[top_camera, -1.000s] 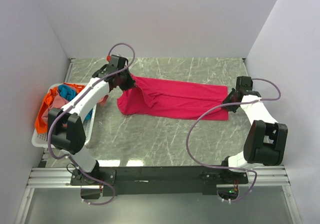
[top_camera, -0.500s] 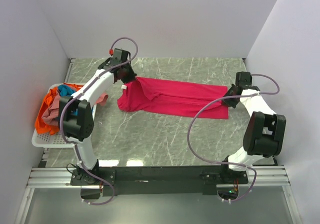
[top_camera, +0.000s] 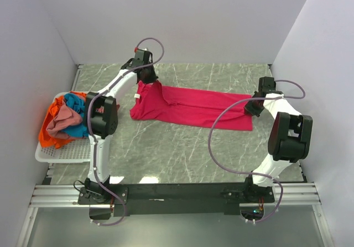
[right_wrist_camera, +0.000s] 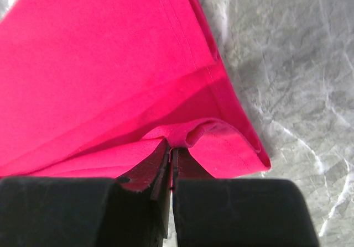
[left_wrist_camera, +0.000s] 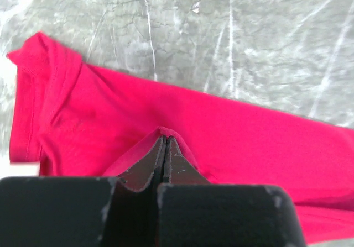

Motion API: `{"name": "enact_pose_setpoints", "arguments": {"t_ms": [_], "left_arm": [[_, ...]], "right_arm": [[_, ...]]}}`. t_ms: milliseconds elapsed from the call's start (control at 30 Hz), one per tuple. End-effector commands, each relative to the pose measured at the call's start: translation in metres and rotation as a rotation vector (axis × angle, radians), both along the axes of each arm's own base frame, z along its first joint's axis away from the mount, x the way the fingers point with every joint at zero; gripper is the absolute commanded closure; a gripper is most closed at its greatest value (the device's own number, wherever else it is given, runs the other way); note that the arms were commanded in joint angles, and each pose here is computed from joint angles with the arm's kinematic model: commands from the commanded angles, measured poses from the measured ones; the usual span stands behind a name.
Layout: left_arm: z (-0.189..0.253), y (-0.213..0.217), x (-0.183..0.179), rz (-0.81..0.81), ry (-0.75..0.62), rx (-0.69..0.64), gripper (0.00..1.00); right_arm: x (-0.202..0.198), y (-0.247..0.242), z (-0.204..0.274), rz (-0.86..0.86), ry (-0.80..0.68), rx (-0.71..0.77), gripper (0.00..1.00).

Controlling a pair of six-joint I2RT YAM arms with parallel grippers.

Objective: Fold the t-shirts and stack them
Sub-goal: Fold the tshirt

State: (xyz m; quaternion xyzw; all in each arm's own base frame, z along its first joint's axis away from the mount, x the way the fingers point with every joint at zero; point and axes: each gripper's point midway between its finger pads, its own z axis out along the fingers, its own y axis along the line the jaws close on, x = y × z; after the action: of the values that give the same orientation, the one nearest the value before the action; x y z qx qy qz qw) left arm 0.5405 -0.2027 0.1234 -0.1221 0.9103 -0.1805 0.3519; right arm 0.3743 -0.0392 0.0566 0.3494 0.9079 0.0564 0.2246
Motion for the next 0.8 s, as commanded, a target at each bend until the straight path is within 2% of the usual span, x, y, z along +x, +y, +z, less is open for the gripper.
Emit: {"name": "enact_pose_setpoints", "arguments": {"t_ms": [0, 67, 133, 167, 200, 267, 300, 367, 400, 500, 667, 767], "left_arm": [[0.002, -0.003, 0.017, -0.068, -0.033, 0.039, 0.99], [-0.001, -0.007, 0.020, -0.097, -0.031, 0.043, 0.99], [-0.003, -0.008, 0.024, -0.099, -0.025, 0.052, 0.92], [-0.006, -0.007, 0.023, -0.100, -0.014, 0.060, 0.84], [-0.006, -0.006, 0.024, -0.100, -0.015, 0.064, 0.61], [-0.007, -0.002, 0.025, -0.082, -0.016, 0.082, 0.34], [-0.007, 0.000, 0.025, -0.077, -0.016, 0.087, 0.27], [-0.001, 0.001, 0.025, -0.074, -0.020, 0.091, 0.20], [0.003, 0.001, 0.023, -0.072, -0.021, 0.090, 0.13], [0.012, 0.001, 0.007, -0.079, -0.025, 0.060, 0.01], [0.010, -0.020, -0.034, -0.144, 0.020, -0.081, 0.01], [0.005, -0.047, -0.063, -0.213, 0.054, -0.161, 0.01]], "right_arm": [[0.020, -0.012, 0.014, -0.012, -0.052, -0.044, 0.96], [0.021, -0.013, 0.012, -0.015, -0.046, -0.043, 0.95], [0.021, -0.013, 0.010, -0.017, -0.036, -0.044, 0.91], [0.021, -0.013, 0.011, -0.019, -0.036, -0.045, 0.87], [0.022, -0.014, 0.011, -0.020, -0.037, -0.048, 0.83], [0.021, -0.015, 0.012, -0.027, -0.032, -0.050, 0.73], [0.023, -0.015, 0.014, -0.029, -0.038, -0.051, 0.64], [0.022, -0.015, 0.016, -0.031, -0.035, -0.049, 0.43], [0.022, -0.016, 0.018, -0.033, -0.038, -0.049, 0.39], [0.018, -0.014, 0.022, -0.033, -0.043, -0.049, 0.31], [0.010, -0.005, 0.029, -0.008, -0.080, -0.018, 0.24], [0.003, 0.000, 0.026, 0.010, -0.079, -0.008, 0.23]]}}
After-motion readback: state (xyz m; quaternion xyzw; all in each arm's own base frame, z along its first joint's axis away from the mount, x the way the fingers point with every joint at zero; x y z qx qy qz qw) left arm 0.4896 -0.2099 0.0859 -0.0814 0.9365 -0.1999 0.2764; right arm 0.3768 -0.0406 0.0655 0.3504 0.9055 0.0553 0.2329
